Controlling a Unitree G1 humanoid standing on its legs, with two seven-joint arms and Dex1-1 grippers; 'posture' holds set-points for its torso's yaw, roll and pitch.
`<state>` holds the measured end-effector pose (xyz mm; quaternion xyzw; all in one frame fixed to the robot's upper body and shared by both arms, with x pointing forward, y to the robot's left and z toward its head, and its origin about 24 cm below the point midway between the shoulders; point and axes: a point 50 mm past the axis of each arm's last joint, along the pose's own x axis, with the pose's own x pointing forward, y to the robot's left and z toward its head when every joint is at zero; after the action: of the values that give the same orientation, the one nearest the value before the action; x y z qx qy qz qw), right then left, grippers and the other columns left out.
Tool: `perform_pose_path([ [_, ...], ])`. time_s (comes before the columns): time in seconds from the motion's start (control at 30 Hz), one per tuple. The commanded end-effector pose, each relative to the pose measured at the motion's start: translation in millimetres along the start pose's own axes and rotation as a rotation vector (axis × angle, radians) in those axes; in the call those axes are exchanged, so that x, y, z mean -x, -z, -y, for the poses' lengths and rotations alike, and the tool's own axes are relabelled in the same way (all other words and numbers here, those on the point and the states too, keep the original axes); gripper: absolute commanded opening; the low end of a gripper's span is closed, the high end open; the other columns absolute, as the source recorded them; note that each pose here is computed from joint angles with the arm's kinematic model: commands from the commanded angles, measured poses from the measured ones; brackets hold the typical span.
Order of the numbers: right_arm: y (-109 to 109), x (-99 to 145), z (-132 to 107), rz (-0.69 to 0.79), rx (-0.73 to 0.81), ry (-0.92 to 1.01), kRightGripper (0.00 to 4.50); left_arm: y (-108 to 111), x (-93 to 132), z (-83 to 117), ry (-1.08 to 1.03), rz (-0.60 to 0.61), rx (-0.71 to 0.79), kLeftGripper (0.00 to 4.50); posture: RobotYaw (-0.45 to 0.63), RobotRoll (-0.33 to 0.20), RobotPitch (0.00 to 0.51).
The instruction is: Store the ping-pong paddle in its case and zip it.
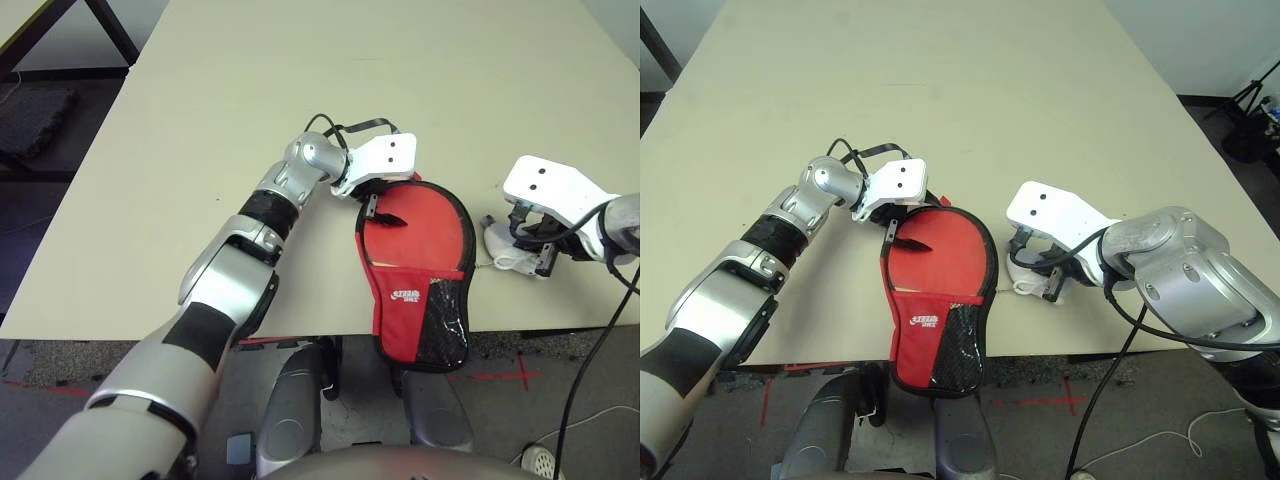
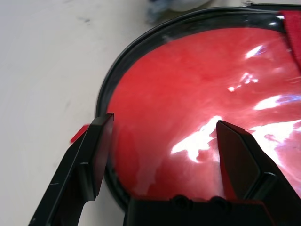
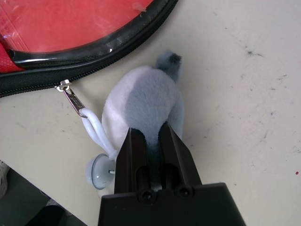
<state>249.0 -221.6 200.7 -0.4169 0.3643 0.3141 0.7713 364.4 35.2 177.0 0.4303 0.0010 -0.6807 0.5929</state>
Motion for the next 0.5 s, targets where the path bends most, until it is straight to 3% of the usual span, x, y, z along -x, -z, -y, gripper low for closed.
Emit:
perform_pose_path([
  [0.03,2,-3,1,-0.015,-0.009,0.013,0.0,3,-6,2,0.085,-0.039,0.055,4.5,-0.2,0.0,0.244],
  [0.23,3,-3,3,-0.016,-0.013,0.026,0.0,15,-12,6,0.161,-0.141,0.241,4.5,-0.2,0.0,0.243],
  [0.5,2,0,6,-0.011,-0.016,0.043,0.0,25,-24,18,0.23,-0.245,0.369,4.5,-0.21,0.0,0.252],
])
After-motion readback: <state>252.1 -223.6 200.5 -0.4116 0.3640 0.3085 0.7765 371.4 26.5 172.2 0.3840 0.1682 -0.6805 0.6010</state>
